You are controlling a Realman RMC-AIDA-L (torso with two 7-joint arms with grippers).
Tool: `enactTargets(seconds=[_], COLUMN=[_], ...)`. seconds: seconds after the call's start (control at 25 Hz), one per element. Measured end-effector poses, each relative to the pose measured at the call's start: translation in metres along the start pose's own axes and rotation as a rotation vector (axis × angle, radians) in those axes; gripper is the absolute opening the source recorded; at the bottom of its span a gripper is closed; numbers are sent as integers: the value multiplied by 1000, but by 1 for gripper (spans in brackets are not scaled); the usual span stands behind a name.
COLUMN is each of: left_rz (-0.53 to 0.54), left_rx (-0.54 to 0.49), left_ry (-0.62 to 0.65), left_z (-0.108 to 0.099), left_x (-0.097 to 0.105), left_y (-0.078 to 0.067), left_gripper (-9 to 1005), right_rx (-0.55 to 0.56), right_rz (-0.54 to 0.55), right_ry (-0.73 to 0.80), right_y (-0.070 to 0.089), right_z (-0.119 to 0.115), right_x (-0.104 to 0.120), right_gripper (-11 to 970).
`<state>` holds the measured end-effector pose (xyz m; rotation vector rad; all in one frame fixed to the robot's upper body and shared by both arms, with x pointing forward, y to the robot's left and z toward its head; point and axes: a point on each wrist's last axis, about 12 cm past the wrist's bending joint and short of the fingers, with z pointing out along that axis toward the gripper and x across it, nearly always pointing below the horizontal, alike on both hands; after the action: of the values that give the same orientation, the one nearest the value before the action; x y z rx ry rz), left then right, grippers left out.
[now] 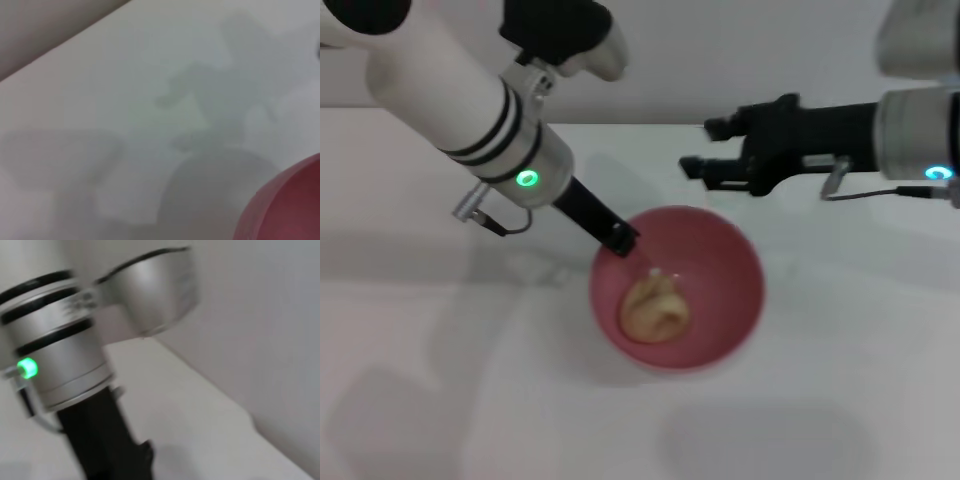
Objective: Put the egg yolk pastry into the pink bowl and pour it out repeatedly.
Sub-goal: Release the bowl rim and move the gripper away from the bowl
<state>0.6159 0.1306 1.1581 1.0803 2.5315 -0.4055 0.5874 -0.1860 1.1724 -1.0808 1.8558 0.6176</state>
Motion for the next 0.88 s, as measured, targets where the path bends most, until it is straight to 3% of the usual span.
enactTargets(seconds=[0.2, 0.44, 0.56, 0.88], left_rz=[27, 119, 112, 33], left_rx=[85, 73, 68, 52], left_ry=[-24, 25, 19, 4], left_z=[3, 16, 19, 18], left_x=[-8, -8, -8, -6], left_y=[-18, -36, -38, -31], left_gripper=[0, 3, 8, 232], right_rx=[74, 84, 81, 81], right_rz=[94, 152, 169, 171], right_ry=[-15, 1, 10, 21], right_y=[-16, -19, -19, -19], right_z=[-17, -18, -17, -17], right_x=[19, 36, 41, 47], right_gripper=[527, 527, 527, 527])
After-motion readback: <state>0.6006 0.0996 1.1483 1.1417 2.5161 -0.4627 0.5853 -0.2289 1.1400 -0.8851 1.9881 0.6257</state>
